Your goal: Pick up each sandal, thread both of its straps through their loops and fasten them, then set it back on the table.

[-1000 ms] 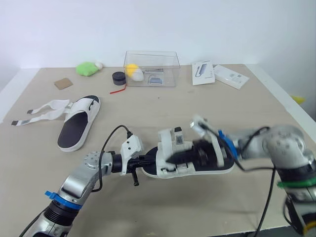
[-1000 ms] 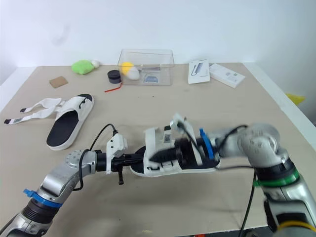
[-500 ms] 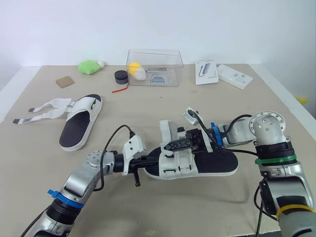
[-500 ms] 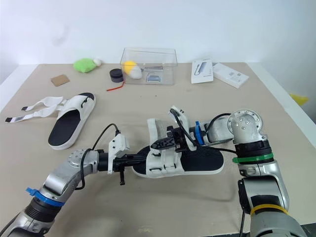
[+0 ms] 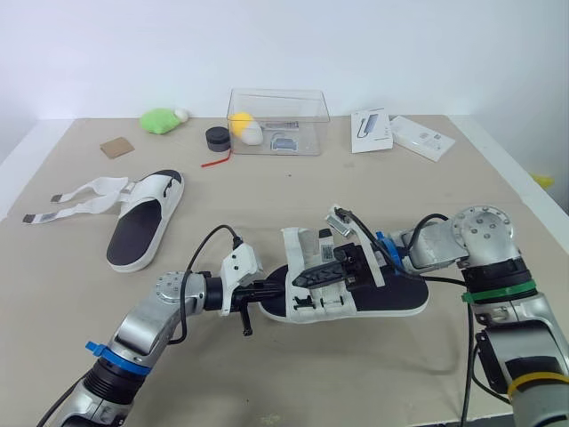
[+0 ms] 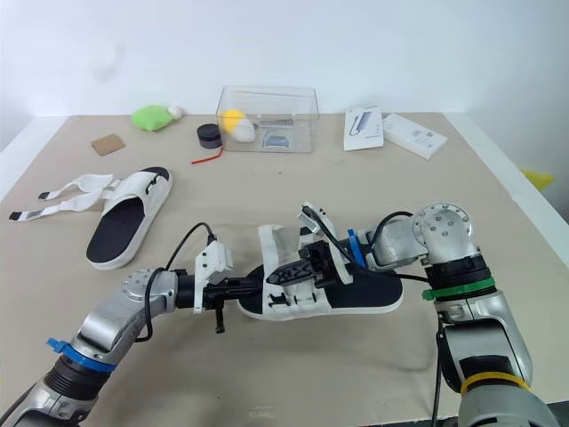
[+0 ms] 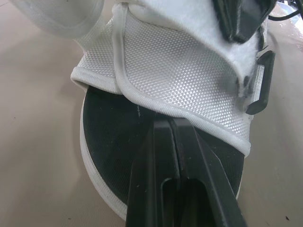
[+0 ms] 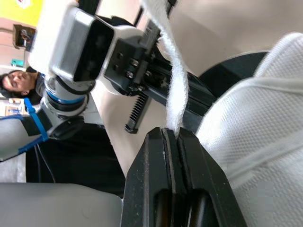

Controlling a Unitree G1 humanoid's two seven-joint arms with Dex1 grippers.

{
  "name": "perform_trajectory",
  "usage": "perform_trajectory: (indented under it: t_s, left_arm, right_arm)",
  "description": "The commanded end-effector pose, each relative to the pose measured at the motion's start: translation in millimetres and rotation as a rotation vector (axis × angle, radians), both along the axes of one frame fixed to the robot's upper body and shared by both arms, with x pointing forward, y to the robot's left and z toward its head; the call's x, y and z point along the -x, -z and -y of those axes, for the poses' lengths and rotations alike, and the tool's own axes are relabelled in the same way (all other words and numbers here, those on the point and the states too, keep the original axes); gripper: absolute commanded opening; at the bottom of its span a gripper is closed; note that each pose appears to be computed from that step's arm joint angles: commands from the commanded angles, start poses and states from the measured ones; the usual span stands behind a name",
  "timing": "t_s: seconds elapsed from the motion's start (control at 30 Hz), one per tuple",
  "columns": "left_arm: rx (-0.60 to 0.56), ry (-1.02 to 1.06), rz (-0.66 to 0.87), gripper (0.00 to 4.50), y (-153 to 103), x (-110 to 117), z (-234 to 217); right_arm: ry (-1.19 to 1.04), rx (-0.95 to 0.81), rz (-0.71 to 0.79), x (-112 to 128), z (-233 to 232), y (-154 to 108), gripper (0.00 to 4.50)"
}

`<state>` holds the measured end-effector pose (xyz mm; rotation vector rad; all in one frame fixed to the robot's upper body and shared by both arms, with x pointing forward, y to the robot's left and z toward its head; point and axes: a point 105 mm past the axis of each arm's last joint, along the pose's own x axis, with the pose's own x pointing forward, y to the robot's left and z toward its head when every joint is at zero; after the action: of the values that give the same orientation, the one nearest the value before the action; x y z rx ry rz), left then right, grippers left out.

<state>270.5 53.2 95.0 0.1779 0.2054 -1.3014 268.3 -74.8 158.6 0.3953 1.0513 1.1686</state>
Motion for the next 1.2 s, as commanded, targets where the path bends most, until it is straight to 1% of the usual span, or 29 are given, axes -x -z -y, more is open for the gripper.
perform_trajectory:
  t_s: [0.03, 0.17, 0.43, 0.77, 1.2]
  left_arm:
    - [-0.056, -0.015, -0.055, 0.0, 19.0, 1.4, -3.0]
    - [-0.056, -0.014, -0.055, 0.0, 19.1, 2.0, -2.5]
    - [-0.056, -0.014, -0.055, 0.0, 19.5, 2.6, -2.0]
    - [-0.057, -0.012, -0.056, 0.0, 20.3, 4.1, -1.7]
    - [-0.056, -0.013, -0.059, 0.0, 21.3, 4.5, -1.4]
  right_arm:
    - [0.012, -0.041, 0.011, -0.1, -2.2, -14.3, 0.02]
    - [0.018, -0.024, -0.021, 2.7, 0.0, -7.7, 0.02]
    - [0.022, 0.002, -0.034, 4.5, 1.7, -0.8, 0.02]
    - [0.023, -0.034, -0.088, -1.0, 1.5, -2.9, 0.02]
    - [0.018, -0.042, -0.115, -2.5, 0.3, -2.5, 0.02]
